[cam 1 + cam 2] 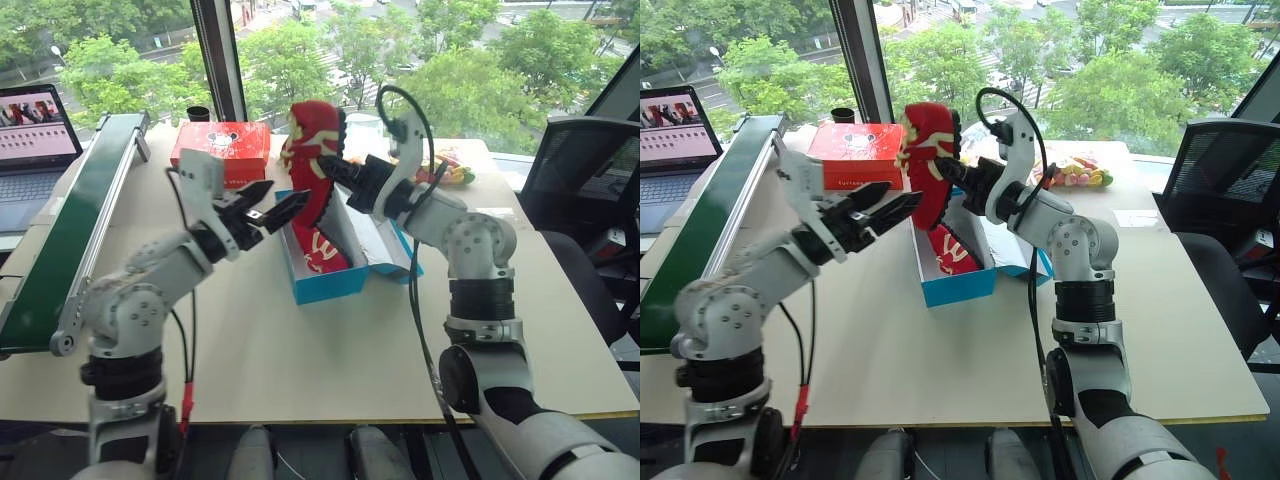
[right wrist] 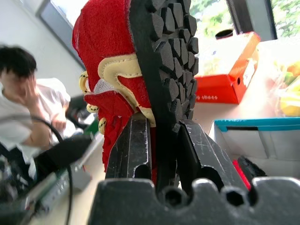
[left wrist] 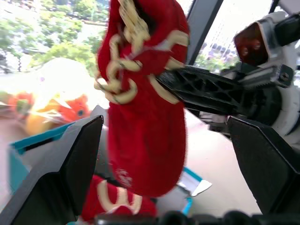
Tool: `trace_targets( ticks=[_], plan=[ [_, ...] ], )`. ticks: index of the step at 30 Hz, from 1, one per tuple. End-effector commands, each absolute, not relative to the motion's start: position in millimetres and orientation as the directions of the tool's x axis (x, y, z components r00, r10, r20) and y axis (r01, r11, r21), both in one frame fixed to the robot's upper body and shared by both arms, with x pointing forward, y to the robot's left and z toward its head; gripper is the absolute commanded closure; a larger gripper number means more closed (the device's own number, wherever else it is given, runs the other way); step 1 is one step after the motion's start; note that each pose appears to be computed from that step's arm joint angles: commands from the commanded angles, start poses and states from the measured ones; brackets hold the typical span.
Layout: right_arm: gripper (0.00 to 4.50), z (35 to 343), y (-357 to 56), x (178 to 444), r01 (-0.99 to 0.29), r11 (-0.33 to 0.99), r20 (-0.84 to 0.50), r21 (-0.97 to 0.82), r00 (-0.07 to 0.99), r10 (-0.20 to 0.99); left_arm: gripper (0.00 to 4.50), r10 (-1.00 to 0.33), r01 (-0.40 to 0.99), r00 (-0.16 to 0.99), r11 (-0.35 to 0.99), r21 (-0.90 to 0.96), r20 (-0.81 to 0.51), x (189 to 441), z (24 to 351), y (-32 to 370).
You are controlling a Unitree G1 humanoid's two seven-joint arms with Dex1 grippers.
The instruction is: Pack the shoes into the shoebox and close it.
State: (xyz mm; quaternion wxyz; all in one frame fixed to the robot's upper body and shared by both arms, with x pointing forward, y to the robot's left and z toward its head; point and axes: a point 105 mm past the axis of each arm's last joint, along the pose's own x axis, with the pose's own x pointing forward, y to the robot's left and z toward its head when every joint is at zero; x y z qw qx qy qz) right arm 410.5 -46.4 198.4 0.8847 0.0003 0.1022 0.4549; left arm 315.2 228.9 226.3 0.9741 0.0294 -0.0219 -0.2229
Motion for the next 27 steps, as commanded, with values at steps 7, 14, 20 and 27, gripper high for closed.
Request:
trace_targets(
  ticks=[7, 14, 20, 27],
  plan=[
    [4.07, 206, -45, 417, -0.844, 0.536, -0.164, 0.026, 0.525, 0.835, 0.00, -0.421, 0.415, 0.904, 0.906, 0.088, 0.078, 307, 237, 225],
    [4.07, 240, -44, 418, -0.851, 0.525, -0.083, 0.018, 0.522, 0.849, 0.00, -0.423, 0.419, 0.903, 0.905, 0.067, 0.071, 305, 231, 223],
    [4.07, 248, -41, 419, -0.855, 0.505, -0.025, 0.114, 0.506, 0.862, 0.00, -0.424, 0.420, 0.903, 0.905, 0.063, 0.071, 307, 229, 220],
    [4.07, 231, -34, 430, -0.830, 0.491, 0.027, 0.265, 0.516, 0.856, 0.00, -0.418, 0.414, 0.905, 0.908, 0.062, 0.076, 306, 229, 220]
  ],
)
